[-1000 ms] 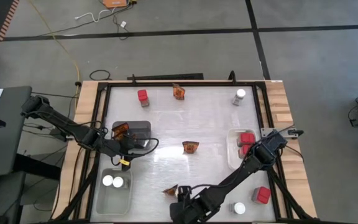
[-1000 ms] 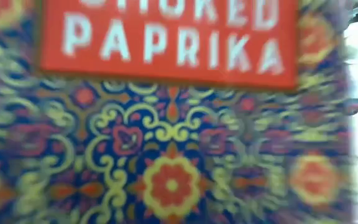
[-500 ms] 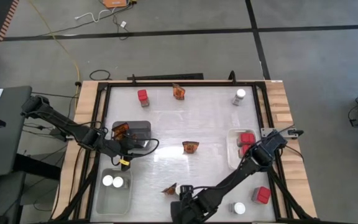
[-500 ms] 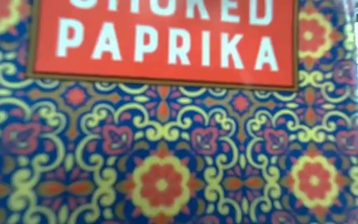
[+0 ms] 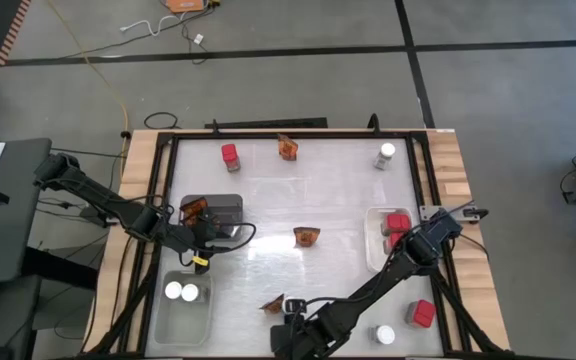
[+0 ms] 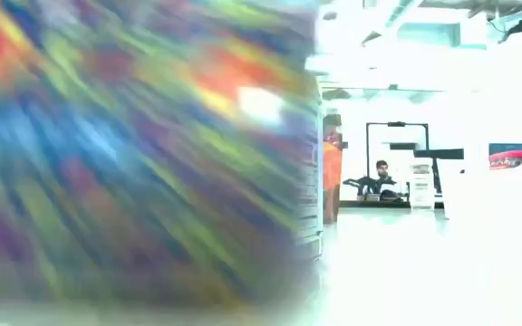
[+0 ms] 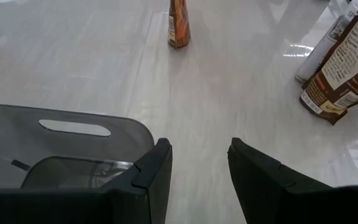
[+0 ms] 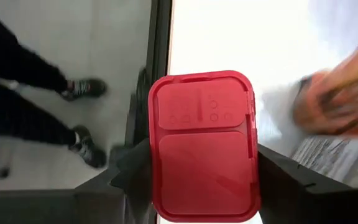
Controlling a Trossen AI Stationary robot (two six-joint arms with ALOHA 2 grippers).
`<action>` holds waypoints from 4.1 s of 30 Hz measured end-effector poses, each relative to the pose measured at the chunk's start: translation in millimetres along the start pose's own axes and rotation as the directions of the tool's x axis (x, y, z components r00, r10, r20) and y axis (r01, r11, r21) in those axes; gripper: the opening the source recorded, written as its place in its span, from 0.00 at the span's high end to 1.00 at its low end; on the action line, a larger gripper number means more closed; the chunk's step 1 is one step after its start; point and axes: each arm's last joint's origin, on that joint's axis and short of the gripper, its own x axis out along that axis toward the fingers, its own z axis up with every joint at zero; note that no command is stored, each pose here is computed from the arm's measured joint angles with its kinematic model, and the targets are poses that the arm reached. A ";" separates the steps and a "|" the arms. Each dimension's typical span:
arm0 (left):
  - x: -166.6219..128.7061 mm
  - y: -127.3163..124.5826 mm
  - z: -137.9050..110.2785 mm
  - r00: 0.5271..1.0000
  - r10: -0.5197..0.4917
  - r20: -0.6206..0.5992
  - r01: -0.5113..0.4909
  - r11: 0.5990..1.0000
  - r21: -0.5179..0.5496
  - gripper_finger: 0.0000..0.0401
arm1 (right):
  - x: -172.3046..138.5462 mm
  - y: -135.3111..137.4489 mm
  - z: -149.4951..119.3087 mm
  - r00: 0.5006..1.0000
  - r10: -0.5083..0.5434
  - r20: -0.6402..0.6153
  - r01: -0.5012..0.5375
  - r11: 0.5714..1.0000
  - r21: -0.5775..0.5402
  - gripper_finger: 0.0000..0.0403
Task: Sort spices by type
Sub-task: Put the red spice can into the white bin, then put the white spice bottle into the gray bin
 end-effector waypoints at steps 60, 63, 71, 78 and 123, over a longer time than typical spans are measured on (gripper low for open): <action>2.2 11.3 4.5 0.978 0.197 0.073 -0.185 0.971 -0.149 0.63 | -213.0 -158.5 -148.1 0.742 -0.651 -0.163 0.349 0.168 0.922 0.41; 2.1 11.5 4.1 0.978 0.199 0.069 -0.186 0.970 -0.156 0.63 | -200.6 -163.0 -147.5 0.710 -0.645 -0.285 0.449 0.102 0.888 0.41; 2.2 11.4 3.9 0.978 0.198 0.068 -0.182 0.965 -0.190 0.63 | -184.2 -170.4 -143.1 0.668 -0.644 -0.373 0.488 0.002 0.873 0.41; 2.1 11.7 3.2 0.978 0.200 0.061 -0.186 0.965 -0.183 0.63 | -174.3 -169.1 -151.7 0.643 -0.658 -0.393 0.517 -0.006 0.856 0.41; 2.1 11.7 3.2 0.978 0.201 0.060 -0.189 0.969 -0.162 0.63 | -133.2 -190.7 -183.6 0.675 -0.637 -0.372 0.469 -0.018 0.883 0.31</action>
